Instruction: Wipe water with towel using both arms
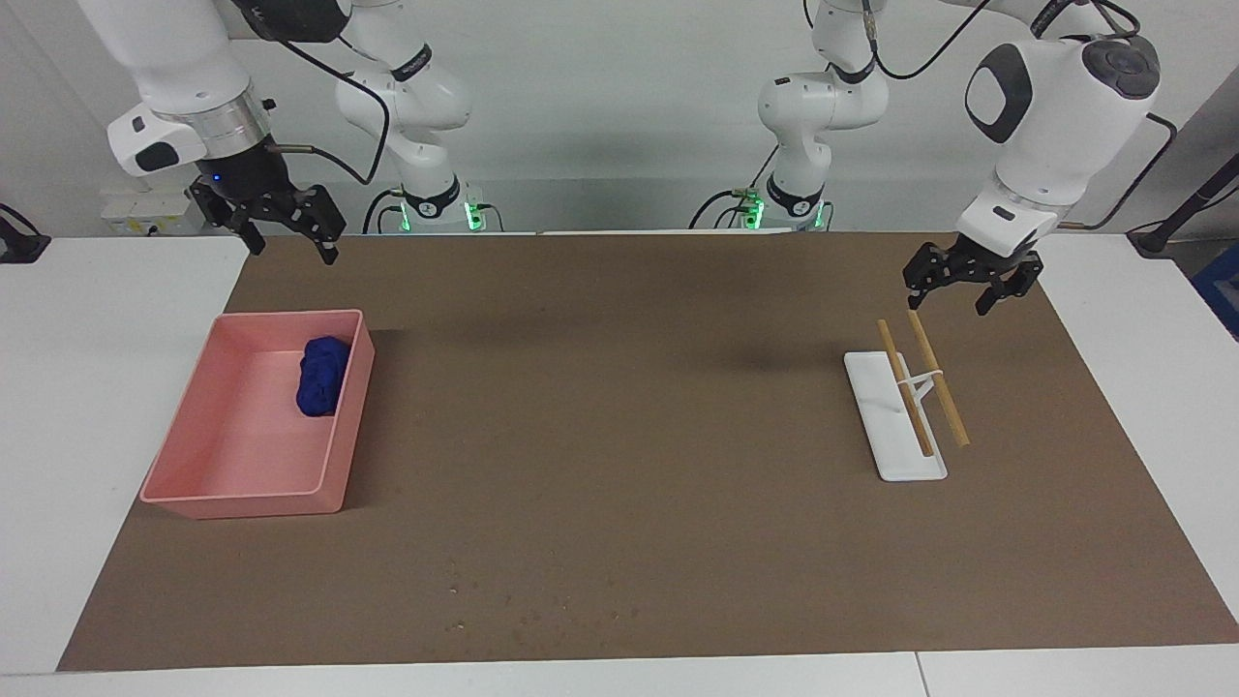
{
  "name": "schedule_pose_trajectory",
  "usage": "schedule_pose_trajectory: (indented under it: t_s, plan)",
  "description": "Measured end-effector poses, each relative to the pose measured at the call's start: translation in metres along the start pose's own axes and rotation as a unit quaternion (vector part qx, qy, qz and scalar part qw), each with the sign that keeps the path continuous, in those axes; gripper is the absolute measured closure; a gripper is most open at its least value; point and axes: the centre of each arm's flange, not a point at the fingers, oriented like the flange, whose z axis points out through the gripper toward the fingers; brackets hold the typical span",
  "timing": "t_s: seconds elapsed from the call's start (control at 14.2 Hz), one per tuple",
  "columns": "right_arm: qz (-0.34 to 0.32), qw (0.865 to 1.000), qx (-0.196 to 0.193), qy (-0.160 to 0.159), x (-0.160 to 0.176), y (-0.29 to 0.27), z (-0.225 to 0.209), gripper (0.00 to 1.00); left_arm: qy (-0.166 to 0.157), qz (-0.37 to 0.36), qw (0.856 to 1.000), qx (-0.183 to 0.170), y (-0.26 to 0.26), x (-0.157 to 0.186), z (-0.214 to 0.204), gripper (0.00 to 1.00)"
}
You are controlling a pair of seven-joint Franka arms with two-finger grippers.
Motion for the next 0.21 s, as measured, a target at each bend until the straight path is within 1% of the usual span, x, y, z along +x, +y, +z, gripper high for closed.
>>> schedule_pose_trajectory:
  t_s: [0.21]
  plan:
    - [0.000, 1.000, 0.001, 0.004, 0.0022, -0.0001, -0.0037, 0.00, 0.000, 0.000, 1.000, 0.000, 0.0000, 0.0000, 0.0000, 0.00]
